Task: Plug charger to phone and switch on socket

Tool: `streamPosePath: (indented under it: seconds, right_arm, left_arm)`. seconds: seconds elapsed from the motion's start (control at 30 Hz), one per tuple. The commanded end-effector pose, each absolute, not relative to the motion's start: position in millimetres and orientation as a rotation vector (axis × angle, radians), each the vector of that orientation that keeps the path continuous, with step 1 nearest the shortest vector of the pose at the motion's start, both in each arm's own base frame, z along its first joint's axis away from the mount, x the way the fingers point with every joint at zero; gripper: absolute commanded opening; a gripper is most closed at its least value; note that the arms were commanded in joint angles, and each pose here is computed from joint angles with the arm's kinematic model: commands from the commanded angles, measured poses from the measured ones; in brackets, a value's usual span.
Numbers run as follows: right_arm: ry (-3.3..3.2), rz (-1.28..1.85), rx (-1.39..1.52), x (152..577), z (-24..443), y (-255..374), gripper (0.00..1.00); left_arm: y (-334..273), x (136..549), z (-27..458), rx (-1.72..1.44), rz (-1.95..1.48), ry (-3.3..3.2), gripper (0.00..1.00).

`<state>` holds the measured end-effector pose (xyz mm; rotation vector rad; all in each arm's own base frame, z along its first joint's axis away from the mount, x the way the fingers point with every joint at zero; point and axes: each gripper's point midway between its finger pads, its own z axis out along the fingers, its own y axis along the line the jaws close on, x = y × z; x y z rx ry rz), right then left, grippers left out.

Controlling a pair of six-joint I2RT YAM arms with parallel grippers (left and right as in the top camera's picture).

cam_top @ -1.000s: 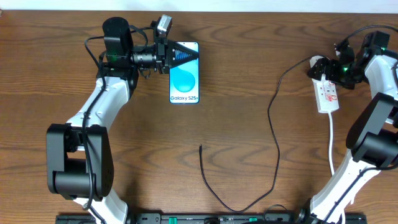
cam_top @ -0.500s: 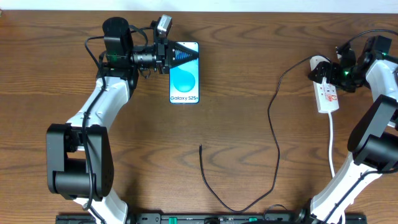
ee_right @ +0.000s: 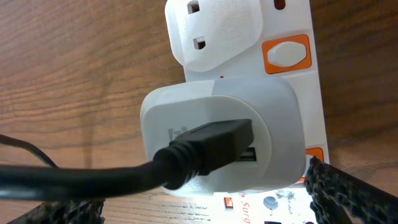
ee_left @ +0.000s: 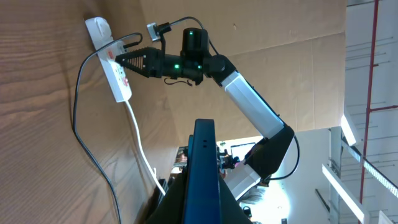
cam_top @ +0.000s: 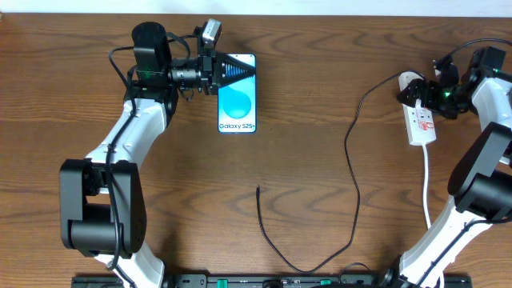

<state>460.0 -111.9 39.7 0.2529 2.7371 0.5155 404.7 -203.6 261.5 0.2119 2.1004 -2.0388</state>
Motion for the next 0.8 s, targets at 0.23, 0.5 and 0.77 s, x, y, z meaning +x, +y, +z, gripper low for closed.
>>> streamPosePath:
  seconds: [0.23, 0.5, 0.77]
  right_arm:
    - [2.699, 0.922, 0.24, 451.8, 26.4, -50.4, 0.99]
    - [2.656, 0.995, 0.217, 455.4, 33.5, -40.2, 0.99]
    - [2.662, 0.99, 0.203, 456.2, 32.9, -36.4, 0.99]
  left_arm:
    - [-203.4, 397.1, 274.0, 0.284, -2.041, 2.076, 0.08]
    - [-203.4, 397.1, 274.0, 0.284, -2.041, 2.076, 0.08]
    - [-203.4, 397.0, 274.0, 0.285, -2.041, 2.077, 0.07]
